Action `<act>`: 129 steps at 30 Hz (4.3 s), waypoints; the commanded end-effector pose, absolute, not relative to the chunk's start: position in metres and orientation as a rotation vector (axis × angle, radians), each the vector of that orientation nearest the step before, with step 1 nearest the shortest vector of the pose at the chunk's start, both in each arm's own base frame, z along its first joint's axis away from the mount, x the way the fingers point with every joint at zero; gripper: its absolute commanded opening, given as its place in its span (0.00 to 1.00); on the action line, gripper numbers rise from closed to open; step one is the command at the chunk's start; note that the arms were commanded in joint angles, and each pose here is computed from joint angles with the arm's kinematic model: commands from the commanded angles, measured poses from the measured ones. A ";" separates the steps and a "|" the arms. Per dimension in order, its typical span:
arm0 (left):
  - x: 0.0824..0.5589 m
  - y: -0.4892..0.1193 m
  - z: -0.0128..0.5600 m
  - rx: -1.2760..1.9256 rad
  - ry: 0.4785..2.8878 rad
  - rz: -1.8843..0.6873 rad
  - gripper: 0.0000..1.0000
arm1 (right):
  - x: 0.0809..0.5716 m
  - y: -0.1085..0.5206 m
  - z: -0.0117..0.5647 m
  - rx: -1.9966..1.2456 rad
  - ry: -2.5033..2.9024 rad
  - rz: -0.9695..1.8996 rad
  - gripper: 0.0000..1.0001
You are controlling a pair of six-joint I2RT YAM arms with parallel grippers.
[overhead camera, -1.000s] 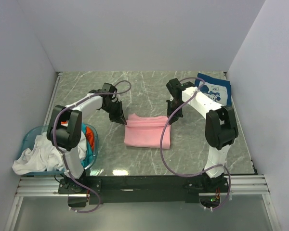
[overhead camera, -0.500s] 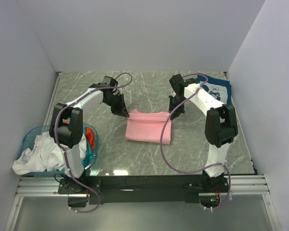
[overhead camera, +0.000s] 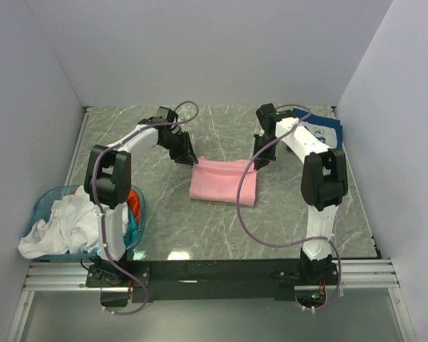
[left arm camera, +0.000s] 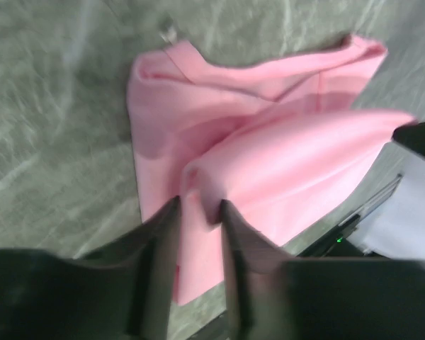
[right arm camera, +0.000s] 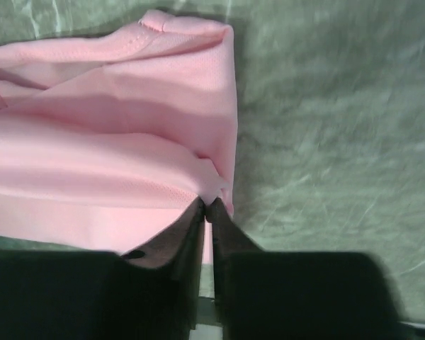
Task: Fold and stack the t-shirts
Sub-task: Fold the tshirt, then neatly place the folded tshirt to the corner
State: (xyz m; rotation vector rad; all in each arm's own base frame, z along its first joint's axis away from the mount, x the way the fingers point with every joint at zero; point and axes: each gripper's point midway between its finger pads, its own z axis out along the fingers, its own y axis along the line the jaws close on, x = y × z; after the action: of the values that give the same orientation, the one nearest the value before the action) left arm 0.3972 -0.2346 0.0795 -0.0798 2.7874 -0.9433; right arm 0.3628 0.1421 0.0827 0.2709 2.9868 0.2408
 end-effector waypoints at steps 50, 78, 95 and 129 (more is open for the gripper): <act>0.278 -0.254 0.029 0.249 2.930 -0.989 0.66 | 0.283 0.196 0.033 0.032 3.093 0.677 0.76; 0.372 -0.302 0.119 0.114 2.631 -1.194 0.67 | 0.358 0.209 0.117 0.024 2.820 0.900 0.82; 0.326 -0.267 0.042 0.132 2.800 -1.012 0.67 | 0.414 0.216 0.067 0.185 2.854 0.879 0.80; 0.373 -0.237 0.055 0.056 2.737 -0.876 0.59 | 0.328 0.165 0.054 0.213 2.789 0.968 0.82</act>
State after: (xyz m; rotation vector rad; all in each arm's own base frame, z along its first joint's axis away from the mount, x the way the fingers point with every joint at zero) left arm 0.3726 -0.2389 0.0666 0.0121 2.7353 -0.9044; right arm 0.3137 0.1588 0.0399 0.2555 2.8958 0.9110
